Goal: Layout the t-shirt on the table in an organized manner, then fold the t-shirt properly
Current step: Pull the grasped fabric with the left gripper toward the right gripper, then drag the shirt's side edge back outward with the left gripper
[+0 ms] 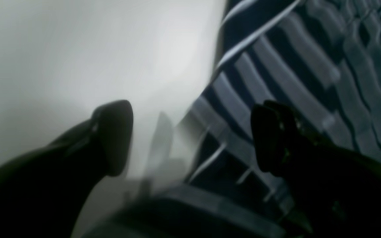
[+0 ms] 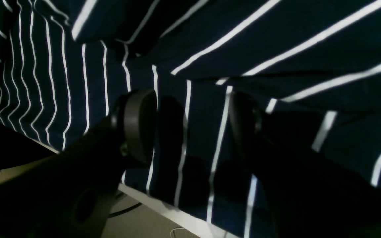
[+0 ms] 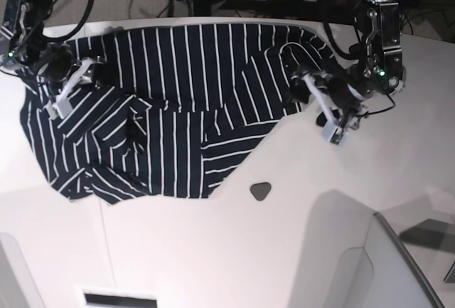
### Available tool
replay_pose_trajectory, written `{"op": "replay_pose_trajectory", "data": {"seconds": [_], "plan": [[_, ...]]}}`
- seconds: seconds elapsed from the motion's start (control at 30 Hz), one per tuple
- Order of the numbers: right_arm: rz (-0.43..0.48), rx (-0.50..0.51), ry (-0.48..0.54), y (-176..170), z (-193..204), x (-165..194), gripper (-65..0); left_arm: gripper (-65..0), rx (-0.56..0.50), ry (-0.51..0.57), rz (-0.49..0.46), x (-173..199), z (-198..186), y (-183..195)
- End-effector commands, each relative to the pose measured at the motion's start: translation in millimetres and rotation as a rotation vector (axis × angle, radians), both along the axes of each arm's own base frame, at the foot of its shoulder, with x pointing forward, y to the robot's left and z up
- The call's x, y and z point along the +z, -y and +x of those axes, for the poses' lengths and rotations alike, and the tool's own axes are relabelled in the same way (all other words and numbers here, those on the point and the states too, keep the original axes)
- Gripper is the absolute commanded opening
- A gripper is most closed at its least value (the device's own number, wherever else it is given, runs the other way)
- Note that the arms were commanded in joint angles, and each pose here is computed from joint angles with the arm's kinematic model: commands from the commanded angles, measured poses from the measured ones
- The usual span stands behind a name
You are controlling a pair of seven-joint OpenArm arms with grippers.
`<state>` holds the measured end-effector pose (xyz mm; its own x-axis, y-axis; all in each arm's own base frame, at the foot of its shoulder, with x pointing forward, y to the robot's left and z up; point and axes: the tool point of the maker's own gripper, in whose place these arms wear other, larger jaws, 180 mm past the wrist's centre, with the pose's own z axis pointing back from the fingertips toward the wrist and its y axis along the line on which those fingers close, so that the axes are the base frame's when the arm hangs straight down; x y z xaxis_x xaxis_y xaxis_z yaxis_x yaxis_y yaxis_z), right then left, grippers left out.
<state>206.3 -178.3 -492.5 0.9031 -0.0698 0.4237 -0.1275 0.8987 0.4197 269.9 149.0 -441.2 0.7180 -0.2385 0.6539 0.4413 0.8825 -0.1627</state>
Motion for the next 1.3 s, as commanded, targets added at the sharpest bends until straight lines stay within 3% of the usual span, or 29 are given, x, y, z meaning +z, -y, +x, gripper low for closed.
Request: {"op": "replay_pose_trajectory", "data": {"seconds": [0.0,0.27,0.47,0.77,0.8,0.87,0.9,1.27], "plan": [[-0.042,0.013,-0.051,7,-9,-6,-31.7,-13.3,0.007,0.044,-0.024,11,13,-1],[-0.042,0.013,-0.055,7,-11,-7,-31.7,-15.3,0.036,0.004,-0.067,-2,23,-2],[-0.041,0.012,-0.057,7,-12,-7,-31.7,-39.8,0.02,-0.014,-0.081,-7,19,2],[-0.04,0.012,-0.06,7,-13,-8,-31.7,-45.1,0.034,-0.053,-0.104,-19,15,6],[-0.04,0.012,-0.06,7,-13,-8,-31.7,-48.7,0.034,-0.052,-0.104,-19,16,6],[-0.04,0.012,-0.06,7,-13,-8,-31.7,-63.2,0.033,-0.041,-0.104,-16,21,6],[-0.04,0.012,-0.06,7,-13,-8,-31.7,-65.0,0.033,-0.039,-0.104,-15,21,6],[-0.04,0.012,-0.062,7,-13,-8,-31.7,-65.0,0.038,0.06,-0.049,17,64,-18]]}}
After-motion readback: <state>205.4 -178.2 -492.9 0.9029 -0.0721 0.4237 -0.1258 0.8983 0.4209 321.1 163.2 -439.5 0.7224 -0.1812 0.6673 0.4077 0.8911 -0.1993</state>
